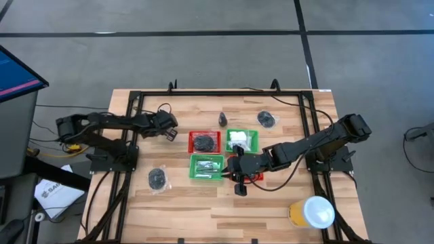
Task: Pick & Place Travel size toiletries
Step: Put the white cotton pack into the right green basket
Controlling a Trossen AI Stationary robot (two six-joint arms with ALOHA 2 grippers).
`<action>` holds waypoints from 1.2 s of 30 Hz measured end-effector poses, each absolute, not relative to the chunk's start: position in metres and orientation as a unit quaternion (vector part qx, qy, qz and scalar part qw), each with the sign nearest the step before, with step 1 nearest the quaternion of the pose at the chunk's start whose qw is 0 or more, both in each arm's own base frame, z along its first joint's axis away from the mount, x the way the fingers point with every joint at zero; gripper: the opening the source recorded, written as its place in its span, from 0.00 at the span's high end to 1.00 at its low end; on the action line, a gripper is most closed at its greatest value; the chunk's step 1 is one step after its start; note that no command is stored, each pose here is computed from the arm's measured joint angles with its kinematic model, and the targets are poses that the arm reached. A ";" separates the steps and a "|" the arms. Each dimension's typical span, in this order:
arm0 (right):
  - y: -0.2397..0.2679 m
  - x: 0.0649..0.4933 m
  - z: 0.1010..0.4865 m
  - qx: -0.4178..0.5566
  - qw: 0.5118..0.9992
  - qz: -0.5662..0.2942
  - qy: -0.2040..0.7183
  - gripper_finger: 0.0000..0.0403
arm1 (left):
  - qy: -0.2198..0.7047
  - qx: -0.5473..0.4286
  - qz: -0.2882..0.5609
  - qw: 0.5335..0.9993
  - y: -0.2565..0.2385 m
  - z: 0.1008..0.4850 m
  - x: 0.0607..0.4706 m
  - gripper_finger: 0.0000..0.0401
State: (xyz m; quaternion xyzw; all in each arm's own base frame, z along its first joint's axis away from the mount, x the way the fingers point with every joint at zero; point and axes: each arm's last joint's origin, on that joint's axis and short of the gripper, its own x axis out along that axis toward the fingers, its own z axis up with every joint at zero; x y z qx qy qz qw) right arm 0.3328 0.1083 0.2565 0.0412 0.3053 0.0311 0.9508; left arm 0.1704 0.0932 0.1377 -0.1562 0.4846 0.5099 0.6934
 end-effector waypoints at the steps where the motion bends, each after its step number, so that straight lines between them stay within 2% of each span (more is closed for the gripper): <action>1: 0.108 0.333 0.256 0.041 0.951 0.031 0.305 0.85 | 0.477 -0.156 0.509 0.700 0.092 0.142 0.170 1.00; 13: 0.104 0.334 0.256 0.045 0.951 0.025 0.305 0.85 | 0.362 -0.172 0.431 0.808 0.057 0.191 0.163 1.00; 22: 0.104 0.334 0.256 0.045 0.951 0.024 0.305 0.85 | 0.316 -0.169 0.363 0.860 0.030 0.208 0.161 1.00; 31: 0.101 0.335 0.257 0.042 0.952 0.022 0.304 0.85 | 0.246 -0.172 0.226 0.927 -0.003 0.224 0.177 1.00; 36: 0.098 0.339 0.261 -0.015 0.959 0.040 0.279 0.85 | 0.218 -0.178 0.182 0.942 -0.015 0.229 0.183 1.00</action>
